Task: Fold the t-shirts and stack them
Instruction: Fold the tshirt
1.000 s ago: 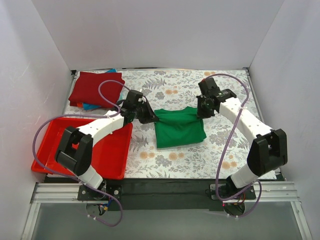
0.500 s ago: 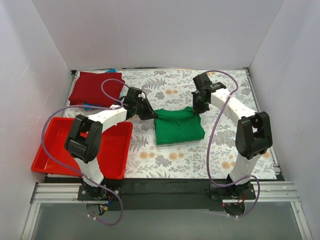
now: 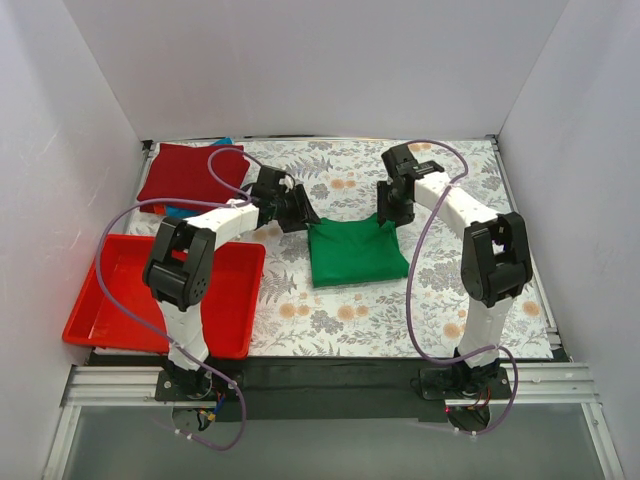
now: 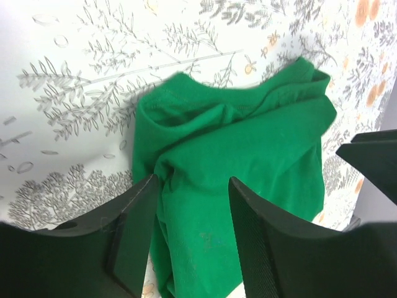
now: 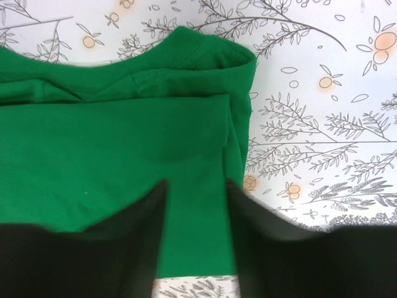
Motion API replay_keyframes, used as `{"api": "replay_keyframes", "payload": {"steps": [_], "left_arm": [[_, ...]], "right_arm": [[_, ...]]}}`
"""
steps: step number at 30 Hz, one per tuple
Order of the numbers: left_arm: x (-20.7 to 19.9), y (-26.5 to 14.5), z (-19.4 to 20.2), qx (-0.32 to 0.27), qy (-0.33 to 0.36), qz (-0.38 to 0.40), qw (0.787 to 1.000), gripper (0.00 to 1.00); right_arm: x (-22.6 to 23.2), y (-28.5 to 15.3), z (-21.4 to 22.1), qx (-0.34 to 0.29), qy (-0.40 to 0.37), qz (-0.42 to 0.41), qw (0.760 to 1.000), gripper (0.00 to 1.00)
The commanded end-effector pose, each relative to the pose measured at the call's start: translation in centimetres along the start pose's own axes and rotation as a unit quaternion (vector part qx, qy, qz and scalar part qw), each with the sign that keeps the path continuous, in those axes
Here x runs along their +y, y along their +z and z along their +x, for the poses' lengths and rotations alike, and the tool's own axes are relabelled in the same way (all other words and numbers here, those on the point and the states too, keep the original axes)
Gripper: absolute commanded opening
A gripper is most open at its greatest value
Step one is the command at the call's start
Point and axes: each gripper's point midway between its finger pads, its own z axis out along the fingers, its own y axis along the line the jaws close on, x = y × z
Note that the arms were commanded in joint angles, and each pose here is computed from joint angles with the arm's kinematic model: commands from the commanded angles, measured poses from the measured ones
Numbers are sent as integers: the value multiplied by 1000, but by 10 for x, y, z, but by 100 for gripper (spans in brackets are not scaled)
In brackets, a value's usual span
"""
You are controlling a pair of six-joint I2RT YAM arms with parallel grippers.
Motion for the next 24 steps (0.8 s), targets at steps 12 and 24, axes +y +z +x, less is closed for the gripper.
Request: {"api": "replay_keyframes", "payload": {"steps": [12, 24], "left_arm": [[-1, -54, 3, -31, 21, -10, 999, 51], [0, -65, 67, 15, -21, 86, 996, 52]], "right_arm": [[41, -79, -32, -76, -36, -133, 988, 58], [46, -47, 51, -3, -20, -197, 980, 56]]}}
